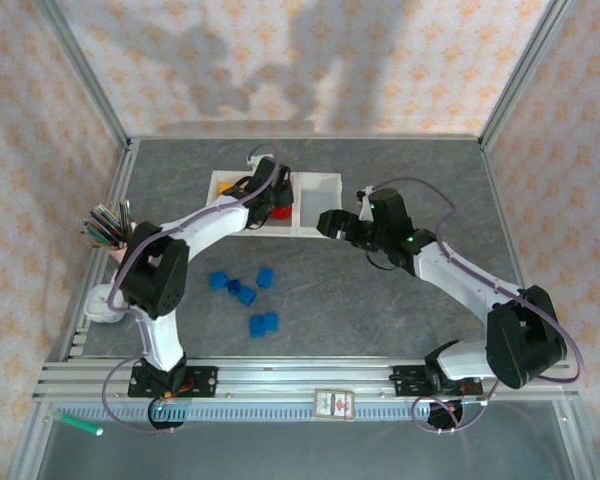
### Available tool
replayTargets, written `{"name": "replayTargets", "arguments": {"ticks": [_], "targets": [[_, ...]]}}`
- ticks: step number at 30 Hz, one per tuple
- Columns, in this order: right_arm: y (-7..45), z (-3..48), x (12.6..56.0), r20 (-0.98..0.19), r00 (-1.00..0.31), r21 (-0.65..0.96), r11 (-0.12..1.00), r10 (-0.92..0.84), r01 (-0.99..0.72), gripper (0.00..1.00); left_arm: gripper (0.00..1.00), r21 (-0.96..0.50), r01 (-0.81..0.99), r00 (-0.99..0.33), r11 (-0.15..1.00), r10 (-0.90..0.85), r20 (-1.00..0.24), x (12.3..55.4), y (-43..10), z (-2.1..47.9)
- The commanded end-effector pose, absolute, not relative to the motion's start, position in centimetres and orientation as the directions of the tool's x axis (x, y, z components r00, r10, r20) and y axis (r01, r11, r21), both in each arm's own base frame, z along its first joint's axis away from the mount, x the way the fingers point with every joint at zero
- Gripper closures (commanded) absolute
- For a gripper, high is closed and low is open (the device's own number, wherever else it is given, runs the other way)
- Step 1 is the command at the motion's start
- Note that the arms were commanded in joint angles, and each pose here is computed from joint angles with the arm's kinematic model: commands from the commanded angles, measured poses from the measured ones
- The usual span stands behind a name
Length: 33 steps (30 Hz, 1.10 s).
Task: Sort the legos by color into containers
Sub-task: Place the lego in the container, then pick up the lego from the center of the table.
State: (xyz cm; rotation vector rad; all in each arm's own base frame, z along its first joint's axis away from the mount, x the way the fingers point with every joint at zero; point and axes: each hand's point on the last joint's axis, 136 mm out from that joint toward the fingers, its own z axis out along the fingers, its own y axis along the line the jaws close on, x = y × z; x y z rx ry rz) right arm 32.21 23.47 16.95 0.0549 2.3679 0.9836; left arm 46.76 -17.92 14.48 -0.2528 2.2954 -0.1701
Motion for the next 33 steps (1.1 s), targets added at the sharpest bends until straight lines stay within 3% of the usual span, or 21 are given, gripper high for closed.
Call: {"name": "replayTargets", "arguments": {"ticks": [1, 9, 16, 22, 33], "targets": [[23.6, 18.2, 32.5, -0.538, -0.81, 0.625, 0.755, 0.233, -0.198, 0.0, 0.33, -0.259, -0.098, -0.632, 0.961, -0.261, -0.73, 44.6, -17.1, 17.6], [25.6, 17.2, 31.5, -0.578, -0.799, 0.532, 0.819, 0.167, -0.214, 0.0, 0.28, -0.322, -0.064, -0.636, 0.945, -0.287, -0.716, 37.5, -14.8, 18.2], [28.9, 15.6, 30.5, -0.613, -0.785, 0.438, 0.863, 0.084, -0.25, 0.0, 0.12, -0.329, -0.123, -0.64, 0.936, -0.328, -0.695, 31.8, -11.4, 16.9], [32.9, 13.9, 30.5, -0.629, -0.777, 0.353, 0.887, -0.012, -0.299, 0.08, 0.01, -0.369, -0.21, -0.597, 0.905, -0.418, -0.685, 28.6, -8.9, 16.5], [38.4, 8.6, 28.5, -0.566, -0.824, 0.256, 0.949, -0.007, -0.184, 0.1, 0.0, -0.405, -0.286, -0.575, 0.869, -0.494, -0.652, 26.3, -7.3, 16.0]]}}
